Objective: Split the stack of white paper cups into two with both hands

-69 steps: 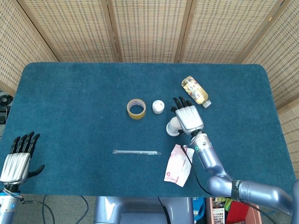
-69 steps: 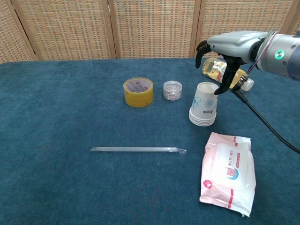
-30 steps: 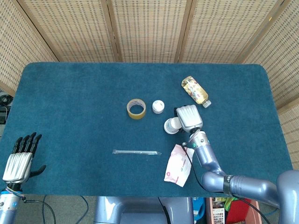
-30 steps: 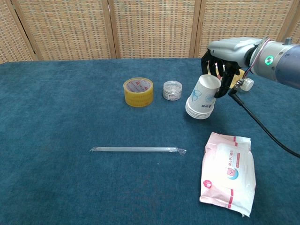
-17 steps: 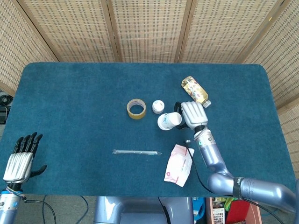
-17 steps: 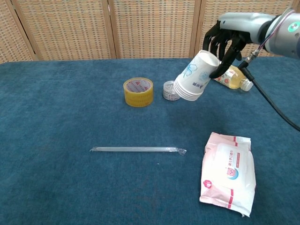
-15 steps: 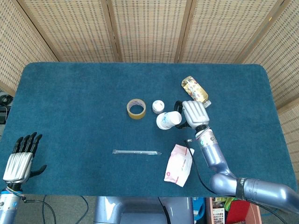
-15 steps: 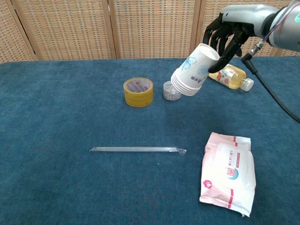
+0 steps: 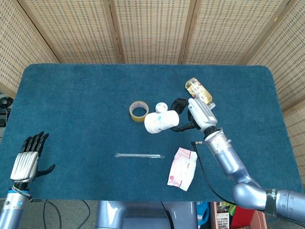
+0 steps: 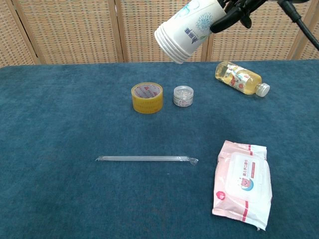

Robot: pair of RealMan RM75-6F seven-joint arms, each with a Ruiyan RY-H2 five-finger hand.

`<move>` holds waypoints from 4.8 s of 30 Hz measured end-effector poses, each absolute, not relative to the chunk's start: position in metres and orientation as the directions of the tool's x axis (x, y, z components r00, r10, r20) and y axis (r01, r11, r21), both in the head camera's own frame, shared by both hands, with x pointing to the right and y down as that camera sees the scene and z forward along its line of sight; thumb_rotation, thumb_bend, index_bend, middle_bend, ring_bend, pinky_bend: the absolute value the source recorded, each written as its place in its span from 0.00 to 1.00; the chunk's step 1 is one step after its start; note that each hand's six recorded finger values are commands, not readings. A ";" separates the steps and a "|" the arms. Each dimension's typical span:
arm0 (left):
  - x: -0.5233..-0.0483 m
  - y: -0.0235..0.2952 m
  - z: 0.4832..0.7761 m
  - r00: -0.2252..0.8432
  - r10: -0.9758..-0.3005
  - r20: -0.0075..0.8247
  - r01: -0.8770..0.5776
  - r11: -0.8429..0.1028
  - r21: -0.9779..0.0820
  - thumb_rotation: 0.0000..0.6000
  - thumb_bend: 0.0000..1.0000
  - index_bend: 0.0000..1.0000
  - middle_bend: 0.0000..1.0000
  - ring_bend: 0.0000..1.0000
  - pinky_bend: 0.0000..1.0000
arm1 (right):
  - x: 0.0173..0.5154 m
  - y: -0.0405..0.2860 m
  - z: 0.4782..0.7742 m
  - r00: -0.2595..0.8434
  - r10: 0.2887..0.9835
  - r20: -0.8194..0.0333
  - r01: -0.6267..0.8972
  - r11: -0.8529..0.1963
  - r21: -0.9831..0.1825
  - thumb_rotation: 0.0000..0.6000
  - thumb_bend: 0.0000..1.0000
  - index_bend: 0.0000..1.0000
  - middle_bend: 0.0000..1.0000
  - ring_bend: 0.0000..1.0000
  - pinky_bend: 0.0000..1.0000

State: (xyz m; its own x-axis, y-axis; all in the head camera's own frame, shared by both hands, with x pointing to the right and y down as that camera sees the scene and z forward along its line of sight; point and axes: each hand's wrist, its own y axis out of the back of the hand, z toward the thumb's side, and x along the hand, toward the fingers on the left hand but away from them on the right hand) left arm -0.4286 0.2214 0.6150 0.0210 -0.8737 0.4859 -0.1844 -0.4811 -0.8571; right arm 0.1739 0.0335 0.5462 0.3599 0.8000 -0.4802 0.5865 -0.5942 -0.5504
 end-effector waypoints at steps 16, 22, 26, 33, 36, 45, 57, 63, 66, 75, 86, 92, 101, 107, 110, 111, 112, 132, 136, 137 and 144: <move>-0.344 0.160 0.617 0.206 -0.927 0.315 -0.591 -0.374 -0.715 1.00 0.23 0.13 0.00 0.00 0.00 | 0.164 0.036 0.549 0.364 0.776 -0.514 0.691 -0.595 -0.410 1.00 0.23 0.75 0.62 0.50 0.72; -0.311 0.146 0.627 0.252 -0.922 0.293 -0.798 -0.370 -0.475 1.00 0.23 0.21 0.02 0.00 0.00 | 0.160 0.036 0.552 0.363 0.775 -0.517 0.689 -0.597 -0.410 1.00 0.23 0.75 0.62 0.50 0.72; -0.295 0.137 0.636 0.294 -0.906 0.303 -0.882 -0.380 -0.280 1.00 0.23 0.23 0.02 0.00 0.00 | 0.159 0.034 0.552 0.361 0.777 -0.515 0.689 -0.594 -0.414 1.00 0.23 0.75 0.62 0.50 0.72; -0.267 0.120 0.652 0.375 -0.876 0.304 -0.913 -0.405 -0.042 1.00 0.24 0.33 0.06 0.00 0.00 | 0.156 0.028 0.549 0.358 0.780 -0.513 0.688 -0.592 -0.420 1.00 0.23 0.75 0.62 0.50 0.72; -0.253 0.116 0.657 0.401 -0.867 0.295 -0.911 -0.412 0.026 1.00 0.25 0.36 0.09 0.00 0.00 | 0.156 0.028 0.551 0.357 0.778 -0.517 0.685 -0.594 -0.421 1.00 0.23 0.75 0.62 0.50 0.72; -0.217 0.110 0.666 0.489 -0.828 0.273 -0.871 -0.483 0.094 1.00 0.26 0.38 0.10 0.00 0.00 | 0.151 0.031 0.555 0.368 0.769 -0.524 0.675 -0.608 -0.418 1.00 0.23 0.75 0.62 0.50 0.72; -0.194 0.109 0.666 0.535 -0.800 0.271 -0.843 -0.523 0.123 1.00 0.30 0.41 0.10 0.00 0.00 | 0.140 0.033 0.553 0.387 0.757 -0.526 0.666 -0.624 -0.409 1.00 0.23 0.75 0.62 0.50 0.72; -0.183 0.110 0.665 0.561 -0.785 0.264 -0.827 -0.546 0.134 1.00 0.30 0.42 0.10 0.00 0.00 | 0.141 0.034 0.557 0.381 0.755 -0.533 0.666 -0.624 -0.409 1.00 0.23 0.75 0.62 0.50 0.72; -0.176 0.110 0.664 0.576 -0.776 0.257 -0.817 -0.561 0.138 1.00 0.30 0.42 0.10 0.00 0.00 | 0.142 0.034 0.558 0.380 0.754 -0.536 0.665 -0.625 -0.408 1.00 0.23 0.75 0.62 0.50 0.72; -0.163 0.109 0.661 0.591 -0.769 0.242 -0.806 -0.573 0.147 1.00 0.32 0.43 0.10 0.00 0.00 | 0.141 0.035 0.559 0.383 0.749 -0.541 0.661 -0.632 -0.406 1.00 0.23 0.75 0.62 0.50 0.72; -0.154 0.110 0.660 0.596 -0.767 0.237 -0.803 -0.573 0.165 1.00 0.42 0.48 0.10 0.00 0.00 | 0.143 0.035 0.560 0.382 0.745 -0.547 0.655 -0.636 -0.409 1.00 0.23 0.75 0.62 0.50 0.72; -0.153 0.112 0.660 0.601 -0.763 0.237 -0.799 -0.577 0.168 1.00 0.42 0.49 0.10 0.00 0.00 | 0.143 0.035 0.559 0.381 0.746 -0.547 0.655 -0.635 -0.410 1.00 0.23 0.75 0.62 0.50 0.72; -0.150 0.115 0.659 0.599 -0.765 0.236 -0.801 -0.575 0.170 1.00 0.42 0.55 0.10 0.00 0.00 | 0.145 0.037 0.560 0.381 0.741 -0.553 0.651 -0.640 -0.408 1.00 0.23 0.75 0.62 0.50 0.72; -0.151 0.115 0.659 0.589 -0.772 0.237 -0.808 -0.565 0.168 1.00 0.42 0.62 0.11 0.00 0.00 | 0.144 0.038 0.559 0.385 0.738 -0.553 0.648 -0.644 -0.408 1.00 0.23 0.75 0.62 0.50 0.72; -0.152 0.115 0.659 0.583 -0.777 0.239 -0.813 -0.558 0.168 1.00 0.42 0.64 0.11 0.00 0.00 | 0.143 0.039 0.560 0.387 0.736 -0.556 0.646 -0.646 -0.406 1.00 0.23 0.75 0.62 0.50 0.73; -0.152 0.114 0.659 0.580 -0.779 0.240 -0.815 -0.555 0.168 1.00 0.42 0.65 0.11 0.00 0.00 | 0.143 0.040 0.560 0.387 0.735 -0.557 0.644 -0.648 -0.406 1.00 0.23 0.75 0.62 0.50 0.73; -0.152 0.114 0.659 0.578 -0.780 0.240 -0.816 -0.553 0.167 1.00 0.42 0.66 0.12 0.00 0.00 | 0.143 0.040 0.561 0.388 0.734 -0.558 0.644 -0.648 -0.406 1.00 0.23 0.75 0.62 0.50 0.73; -0.173 0.116 0.665 0.514 -0.815 0.268 -0.858 -0.496 0.135 1.00 0.42 0.72 0.15 0.00 0.01 | 0.158 0.040 0.563 0.367 0.739 -0.565 0.654 -0.637 -0.409 1.00 0.23 0.75 0.62 0.50 0.72; -0.183 0.116 0.667 0.493 -0.824 0.280 -0.870 -0.478 0.124 1.00 0.42 0.73 0.16 0.00 0.01 | 0.162 0.040 0.564 0.361 0.740 -0.568 0.652 -0.636 -0.413 1.00 0.23 0.75 0.62 0.50 0.73; -0.187 0.116 0.667 0.489 -0.825 0.284 -0.872 -0.476 0.118 1.00 0.42 0.73 0.16 0.00 0.01 | 0.163 0.040 0.564 0.359 0.740 -0.569 0.652 -0.635 -0.414 1.00 0.23 0.75 0.62 0.50 0.73; -0.207 0.118 0.669 0.458 -0.835 0.306 -0.885 -0.459 0.074 1.00 0.42 0.73 0.16 0.00 0.02 | 0.173 0.041 0.565 0.338 0.745 -0.575 0.655 -0.625 -0.424 1.00 0.23 0.75 0.62 0.50 0.72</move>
State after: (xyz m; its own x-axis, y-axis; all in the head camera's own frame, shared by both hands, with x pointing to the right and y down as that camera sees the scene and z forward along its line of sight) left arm -0.2068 0.1180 0.6692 0.4585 -0.8345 0.3056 -0.8852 -0.4593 0.0739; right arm 0.1731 0.0413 0.5652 0.3385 0.7448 -0.5751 0.6555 -0.6251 -0.4238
